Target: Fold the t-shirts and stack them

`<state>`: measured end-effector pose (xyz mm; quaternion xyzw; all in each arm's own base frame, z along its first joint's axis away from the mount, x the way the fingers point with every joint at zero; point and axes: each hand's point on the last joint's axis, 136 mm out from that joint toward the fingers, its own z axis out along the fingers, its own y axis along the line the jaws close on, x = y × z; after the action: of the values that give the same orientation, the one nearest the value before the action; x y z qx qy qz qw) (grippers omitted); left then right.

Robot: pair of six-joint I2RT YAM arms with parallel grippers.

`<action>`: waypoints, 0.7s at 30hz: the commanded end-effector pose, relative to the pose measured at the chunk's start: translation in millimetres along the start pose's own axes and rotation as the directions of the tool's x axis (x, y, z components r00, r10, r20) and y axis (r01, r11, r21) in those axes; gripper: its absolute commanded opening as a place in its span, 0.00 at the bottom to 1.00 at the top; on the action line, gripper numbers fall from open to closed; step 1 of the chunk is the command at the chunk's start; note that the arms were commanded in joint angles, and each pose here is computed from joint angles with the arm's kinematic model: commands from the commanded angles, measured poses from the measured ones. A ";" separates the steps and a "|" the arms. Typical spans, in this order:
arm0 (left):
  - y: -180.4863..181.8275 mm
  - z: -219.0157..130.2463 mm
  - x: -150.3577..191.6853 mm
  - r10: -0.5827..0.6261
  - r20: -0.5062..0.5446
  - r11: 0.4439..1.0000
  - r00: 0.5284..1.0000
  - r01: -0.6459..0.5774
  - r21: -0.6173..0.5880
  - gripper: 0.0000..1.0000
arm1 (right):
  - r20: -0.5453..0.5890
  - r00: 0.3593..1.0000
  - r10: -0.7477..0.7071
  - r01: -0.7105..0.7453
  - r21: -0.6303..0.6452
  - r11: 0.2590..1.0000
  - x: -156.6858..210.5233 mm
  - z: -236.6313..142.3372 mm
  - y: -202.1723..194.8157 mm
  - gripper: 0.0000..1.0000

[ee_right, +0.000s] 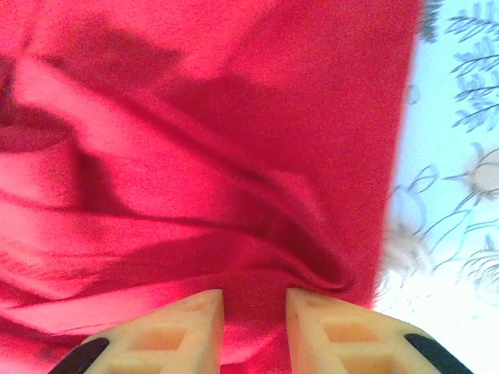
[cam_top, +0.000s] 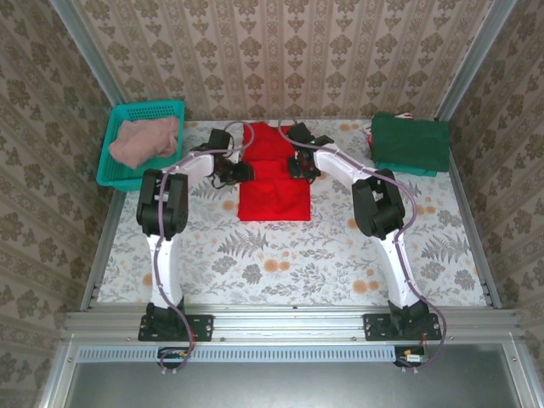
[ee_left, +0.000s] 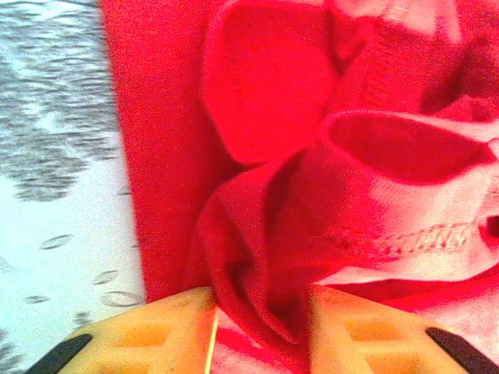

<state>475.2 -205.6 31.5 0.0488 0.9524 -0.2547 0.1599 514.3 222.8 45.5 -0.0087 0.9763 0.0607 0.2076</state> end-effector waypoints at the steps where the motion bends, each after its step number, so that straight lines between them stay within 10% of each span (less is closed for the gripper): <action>1: 43.5 4.5 21.2 -0.075 -0.063 0.992 0.995 0.068 -0.107 0.36 | -0.001 1.000 0.016 -0.016 0.044 0.999 -8.4 2.2 -16.5 0.29; 21: -4.1 -54.3 -2.2 0.000 0.069 0.997 0.998 0.005 -0.082 0.44 | 0.074 0.996 0.057 -0.045 -0.162 0.986 -13.9 -18.2 33.7 0.30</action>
<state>469.4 -182.4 68.2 0.0342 0.9547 -0.2266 0.1900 509.8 251.5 54.7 -0.0138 0.9665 0.1207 0.2259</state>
